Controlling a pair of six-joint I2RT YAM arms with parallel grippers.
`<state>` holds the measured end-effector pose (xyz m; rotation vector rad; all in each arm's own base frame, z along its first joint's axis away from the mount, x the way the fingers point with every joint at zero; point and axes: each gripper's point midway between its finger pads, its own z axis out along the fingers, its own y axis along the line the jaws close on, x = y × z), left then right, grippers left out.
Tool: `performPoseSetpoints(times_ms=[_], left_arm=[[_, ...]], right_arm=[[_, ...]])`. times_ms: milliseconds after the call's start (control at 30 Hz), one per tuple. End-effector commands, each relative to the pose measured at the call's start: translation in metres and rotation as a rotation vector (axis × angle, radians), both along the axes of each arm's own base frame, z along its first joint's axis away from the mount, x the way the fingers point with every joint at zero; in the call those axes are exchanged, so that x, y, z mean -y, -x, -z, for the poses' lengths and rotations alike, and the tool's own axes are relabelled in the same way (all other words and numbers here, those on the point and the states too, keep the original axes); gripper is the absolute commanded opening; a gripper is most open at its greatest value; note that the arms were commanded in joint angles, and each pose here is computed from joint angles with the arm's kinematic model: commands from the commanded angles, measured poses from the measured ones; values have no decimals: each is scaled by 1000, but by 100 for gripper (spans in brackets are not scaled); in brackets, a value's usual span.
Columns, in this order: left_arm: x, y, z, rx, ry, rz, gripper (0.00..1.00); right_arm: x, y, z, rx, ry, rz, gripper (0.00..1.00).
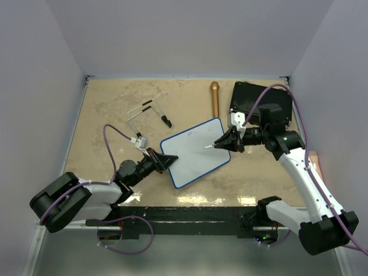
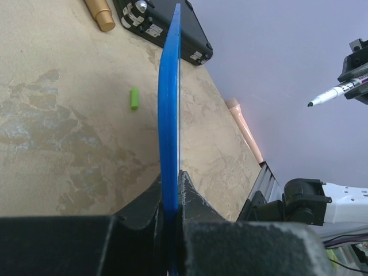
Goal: Write a sentence on the whiteboard
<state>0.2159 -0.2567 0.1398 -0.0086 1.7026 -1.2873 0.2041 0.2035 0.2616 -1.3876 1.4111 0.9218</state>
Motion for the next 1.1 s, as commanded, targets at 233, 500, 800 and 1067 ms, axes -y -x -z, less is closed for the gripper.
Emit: performPoseSetpoints(times_ms=[233,500,800,1067], left_arm=[[2,-2,-86,207,222,-35,0],[4,-4,-88,214,221,-46,0],[7,-6,-96,226,231,-43,0],[8,-12,-105,236,261,-66,0]], right_arm=[[-3,10,-13,56,-24,-53,0],[-4,11,-17,72,-3,-71,0],[-5,0,-25,91,26,-5,0],[-15,-4,-35,100,0,42,0]])
